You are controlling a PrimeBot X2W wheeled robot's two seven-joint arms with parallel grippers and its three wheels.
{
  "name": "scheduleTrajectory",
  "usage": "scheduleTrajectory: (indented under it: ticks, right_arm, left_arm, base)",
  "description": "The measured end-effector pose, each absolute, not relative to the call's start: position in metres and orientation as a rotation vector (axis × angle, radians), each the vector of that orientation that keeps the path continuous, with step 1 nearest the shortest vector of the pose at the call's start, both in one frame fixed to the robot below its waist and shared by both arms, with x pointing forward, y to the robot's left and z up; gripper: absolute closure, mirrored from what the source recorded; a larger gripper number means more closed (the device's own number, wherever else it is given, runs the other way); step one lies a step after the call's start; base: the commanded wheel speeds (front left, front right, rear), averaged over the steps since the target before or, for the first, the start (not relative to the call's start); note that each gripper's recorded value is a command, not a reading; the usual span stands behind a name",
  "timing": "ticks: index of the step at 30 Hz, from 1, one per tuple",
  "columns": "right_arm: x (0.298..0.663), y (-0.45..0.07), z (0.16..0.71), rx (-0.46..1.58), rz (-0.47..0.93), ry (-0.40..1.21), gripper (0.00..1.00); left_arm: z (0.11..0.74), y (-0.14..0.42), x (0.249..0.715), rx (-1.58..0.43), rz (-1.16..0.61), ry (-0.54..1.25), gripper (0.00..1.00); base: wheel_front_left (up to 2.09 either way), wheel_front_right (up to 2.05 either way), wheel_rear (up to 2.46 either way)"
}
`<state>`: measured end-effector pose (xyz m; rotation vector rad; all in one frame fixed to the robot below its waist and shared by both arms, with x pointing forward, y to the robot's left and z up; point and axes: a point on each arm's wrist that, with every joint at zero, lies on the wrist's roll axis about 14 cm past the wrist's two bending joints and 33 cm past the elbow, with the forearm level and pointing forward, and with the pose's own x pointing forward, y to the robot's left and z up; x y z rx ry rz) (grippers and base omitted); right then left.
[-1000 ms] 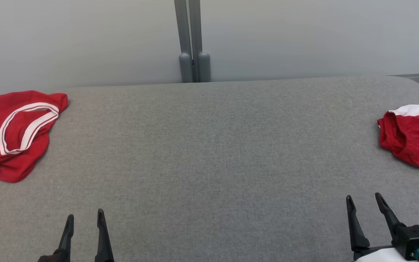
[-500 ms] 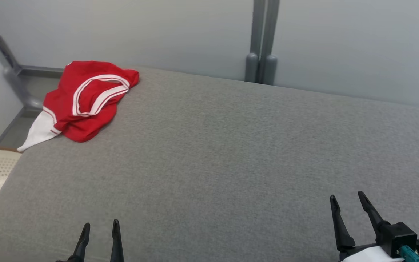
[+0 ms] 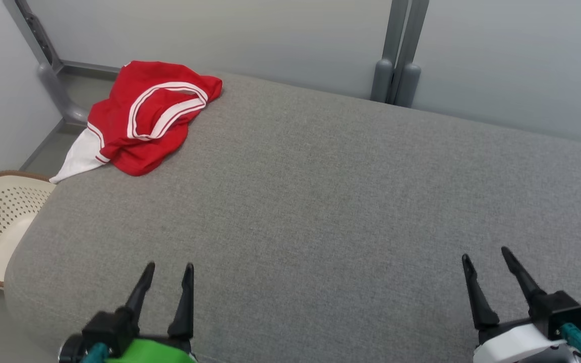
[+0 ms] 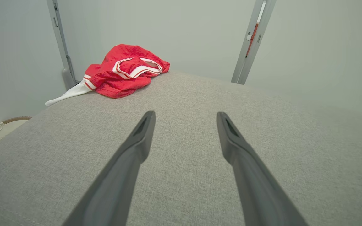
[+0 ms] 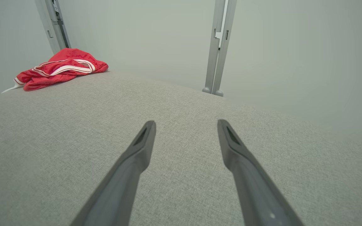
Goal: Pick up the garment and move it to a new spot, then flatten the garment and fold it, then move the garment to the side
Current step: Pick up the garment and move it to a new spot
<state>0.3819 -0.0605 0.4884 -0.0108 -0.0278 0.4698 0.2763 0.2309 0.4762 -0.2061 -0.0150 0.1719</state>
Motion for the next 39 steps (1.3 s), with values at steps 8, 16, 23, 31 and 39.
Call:
scheduleTrajectory:
  ticks: [8, 16, 23, 31, 39]
  right_arm:
    - [0.432, -0.08, 0.485, -0.052, 0.453, -0.053, 0.0]
    - [0.461, -0.101, 0.432, -0.051, 0.43, 0.053, 0.0]
    - [0.466, -0.135, 0.385, -0.077, 0.382, 0.159, 0.0]
    - [0.458, -0.168, 0.359, -0.094, 0.319, 0.224, 0.0]
    - [0.455, -0.172, 0.353, -0.092, 0.315, 0.238, 0.0]
  left_arm:
    - [0.502, 0.272, 0.379, -0.149, 0.109, 0.004, 0.0]
    - [0.49, 0.321, 0.475, -0.089, 0.149, 0.143, 0.0]
    - [0.42, 0.363, 0.506, -0.073, 0.266, 0.362, 0.0]
    - [0.367, 0.372, 0.533, -0.125, 0.324, 0.432, 0.0]
    - [0.333, 0.386, 0.521, -0.101, 0.382, 0.556, 0.0]
  base:
    - [0.0, 0.0, 0.0]
    - [0.0, 0.0, 0.0]
    - [0.0, 0.0, 0.0]
    - [0.0, 0.0, 0.0]
    - [0.0, 0.0, 0.0]
